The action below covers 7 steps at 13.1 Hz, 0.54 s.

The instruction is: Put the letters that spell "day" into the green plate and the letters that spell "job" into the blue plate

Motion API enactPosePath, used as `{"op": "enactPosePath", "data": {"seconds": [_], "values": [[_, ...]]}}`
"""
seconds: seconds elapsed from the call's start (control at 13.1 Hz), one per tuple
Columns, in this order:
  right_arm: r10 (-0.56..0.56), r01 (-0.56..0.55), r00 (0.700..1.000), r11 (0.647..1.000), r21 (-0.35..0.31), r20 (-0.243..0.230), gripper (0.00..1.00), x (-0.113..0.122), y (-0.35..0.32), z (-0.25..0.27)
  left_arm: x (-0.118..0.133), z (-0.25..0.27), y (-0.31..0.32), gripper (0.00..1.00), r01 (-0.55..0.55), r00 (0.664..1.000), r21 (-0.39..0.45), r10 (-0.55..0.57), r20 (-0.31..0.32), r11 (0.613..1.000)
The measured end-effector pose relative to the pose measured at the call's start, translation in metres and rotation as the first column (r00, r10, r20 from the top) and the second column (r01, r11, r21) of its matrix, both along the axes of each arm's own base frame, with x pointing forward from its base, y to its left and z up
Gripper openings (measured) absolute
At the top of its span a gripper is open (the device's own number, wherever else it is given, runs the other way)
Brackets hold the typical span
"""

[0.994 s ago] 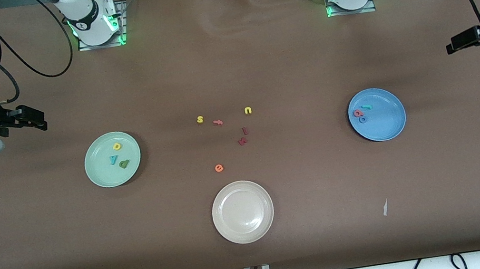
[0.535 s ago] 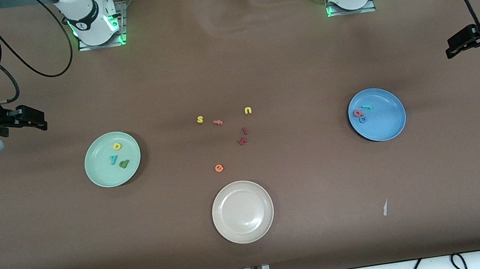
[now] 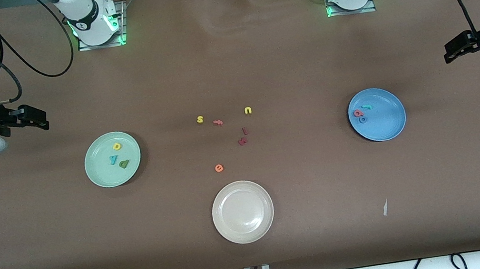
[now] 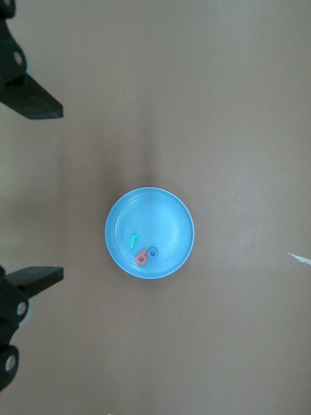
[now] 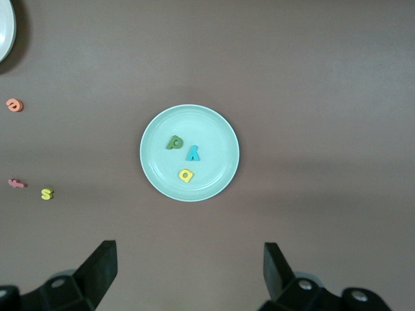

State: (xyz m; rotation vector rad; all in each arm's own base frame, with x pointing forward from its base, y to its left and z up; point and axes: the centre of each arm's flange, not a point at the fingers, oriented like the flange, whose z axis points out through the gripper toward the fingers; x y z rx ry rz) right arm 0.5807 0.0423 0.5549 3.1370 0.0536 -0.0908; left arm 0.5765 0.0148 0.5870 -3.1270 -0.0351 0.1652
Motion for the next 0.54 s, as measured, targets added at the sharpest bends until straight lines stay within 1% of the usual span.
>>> {"op": "enactPosePath", "data": {"seconds": [0.54], "values": [[0.000, 0.000, 1.000, 1.000, 0.000, -0.003, 1.00, 0.0006, 0.0001, -0.0017, 0.0001, 0.0001, 0.0008, 1.00, -0.001, 1.000, 0.001, 0.001, 0.001, 1.000]]}}
